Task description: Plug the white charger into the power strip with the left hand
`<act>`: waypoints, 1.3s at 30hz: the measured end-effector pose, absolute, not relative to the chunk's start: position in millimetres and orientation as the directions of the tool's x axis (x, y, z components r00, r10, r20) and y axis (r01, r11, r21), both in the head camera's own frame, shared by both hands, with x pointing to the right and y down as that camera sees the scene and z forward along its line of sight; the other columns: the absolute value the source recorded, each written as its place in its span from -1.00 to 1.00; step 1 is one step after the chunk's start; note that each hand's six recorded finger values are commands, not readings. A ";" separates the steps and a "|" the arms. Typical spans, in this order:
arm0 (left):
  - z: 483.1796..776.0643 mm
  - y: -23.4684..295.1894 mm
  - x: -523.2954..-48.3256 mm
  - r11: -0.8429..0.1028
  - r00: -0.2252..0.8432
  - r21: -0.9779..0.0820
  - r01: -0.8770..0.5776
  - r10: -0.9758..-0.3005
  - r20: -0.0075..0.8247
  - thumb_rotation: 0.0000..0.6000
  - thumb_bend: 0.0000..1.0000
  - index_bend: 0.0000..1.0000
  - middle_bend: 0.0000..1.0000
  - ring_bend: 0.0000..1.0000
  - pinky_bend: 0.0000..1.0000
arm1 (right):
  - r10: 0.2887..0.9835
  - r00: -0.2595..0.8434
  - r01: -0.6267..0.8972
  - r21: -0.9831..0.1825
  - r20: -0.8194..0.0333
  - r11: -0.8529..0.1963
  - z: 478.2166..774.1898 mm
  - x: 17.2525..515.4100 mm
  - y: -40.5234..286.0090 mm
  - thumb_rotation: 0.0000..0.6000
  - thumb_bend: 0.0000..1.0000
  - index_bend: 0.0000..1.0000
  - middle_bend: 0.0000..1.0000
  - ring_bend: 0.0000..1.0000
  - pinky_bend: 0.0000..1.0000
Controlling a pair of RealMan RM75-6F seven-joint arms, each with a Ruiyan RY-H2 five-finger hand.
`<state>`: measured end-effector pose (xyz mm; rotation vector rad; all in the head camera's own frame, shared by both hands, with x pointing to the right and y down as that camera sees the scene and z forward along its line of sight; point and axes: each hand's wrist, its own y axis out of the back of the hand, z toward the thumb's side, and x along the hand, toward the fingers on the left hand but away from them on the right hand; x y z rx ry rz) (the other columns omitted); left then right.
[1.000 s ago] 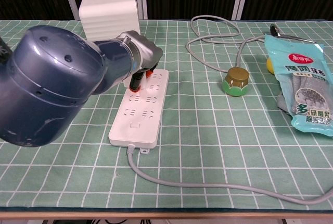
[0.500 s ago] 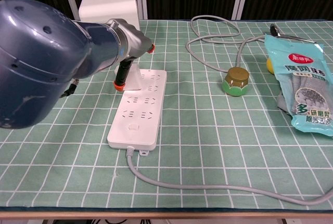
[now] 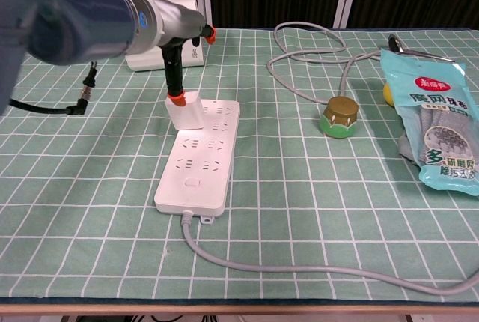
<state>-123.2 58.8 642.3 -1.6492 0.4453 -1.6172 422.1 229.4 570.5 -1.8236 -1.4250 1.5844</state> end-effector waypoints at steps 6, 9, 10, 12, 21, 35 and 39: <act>620.1 47.2 -129.4 -0.632 0.187 -0.770 -0.085 -0.770 0.611 1.00 -0.34 -0.04 0.33 0.23 0.36 | 0.828 -0.123 0.452 -0.773 -0.548 -0.445 571.0 421.7 230.0 1.00 -0.32 -1.00 -1.00 -1.00 -1.00; 615.9 45.6 -132.5 -0.608 0.200 -0.740 -0.287 -0.794 0.574 1.00 -0.32 0.15 0.55 0.43 0.56 | 0.826 -0.124 0.452 -0.773 -0.549 -0.446 571.2 421.8 230.1 1.00 -0.32 -1.00 -1.00 -1.00 -1.00; 616.0 46.3 -133.6 -0.602 0.202 -0.720 -0.346 -0.797 0.570 1.00 -0.32 0.19 0.59 0.47 0.60 | 0.826 -0.123 0.453 -0.772 -0.550 -0.446 571.2 421.6 230.1 1.00 -0.32 -1.00 -1.00 -1.00 -1.00; 618.7 49.8 -136.0 -0.593 0.203 -0.655 -0.469 -0.794 0.573 1.00 -0.32 0.30 0.70 0.57 0.69 | 0.825 -0.123 0.453 -0.771 -0.551 -0.447 571.3 421.6 230.1 1.00 -0.32 -1.00 -1.00 -1.00 -1.00; 646.7 82.1 -122.7 -0.655 0.312 -0.259 -0.710 -0.622 0.718 1.00 -0.32 0.58 0.93 0.78 0.91 | 0.823 -0.122 0.457 -0.768 -0.554 -0.449 571.3 421.8 230.2 1.00 -0.32 -1.00 -1.00 -1.00 -1.00; 669.1 101.1 -116.7 -0.652 0.493 0.113 -0.750 -0.436 0.753 1.00 -0.32 0.64 0.97 0.82 0.97 | 0.821 -0.122 0.459 -0.765 -0.558 -0.451 572.1 421.9 230.3 1.00 -0.32 -1.00 -1.00 -1.00 -1.00; 672.5 100.2 -118.5 -0.627 0.529 0.189 -0.756 -0.415 0.740 1.00 -0.32 0.64 0.98 0.82 0.97 | 0.821 -0.121 0.460 -0.765 -0.558 -0.451 571.9 421.9 230.2 1.00 -0.32 -1.00 -1.00 -1.00 -1.00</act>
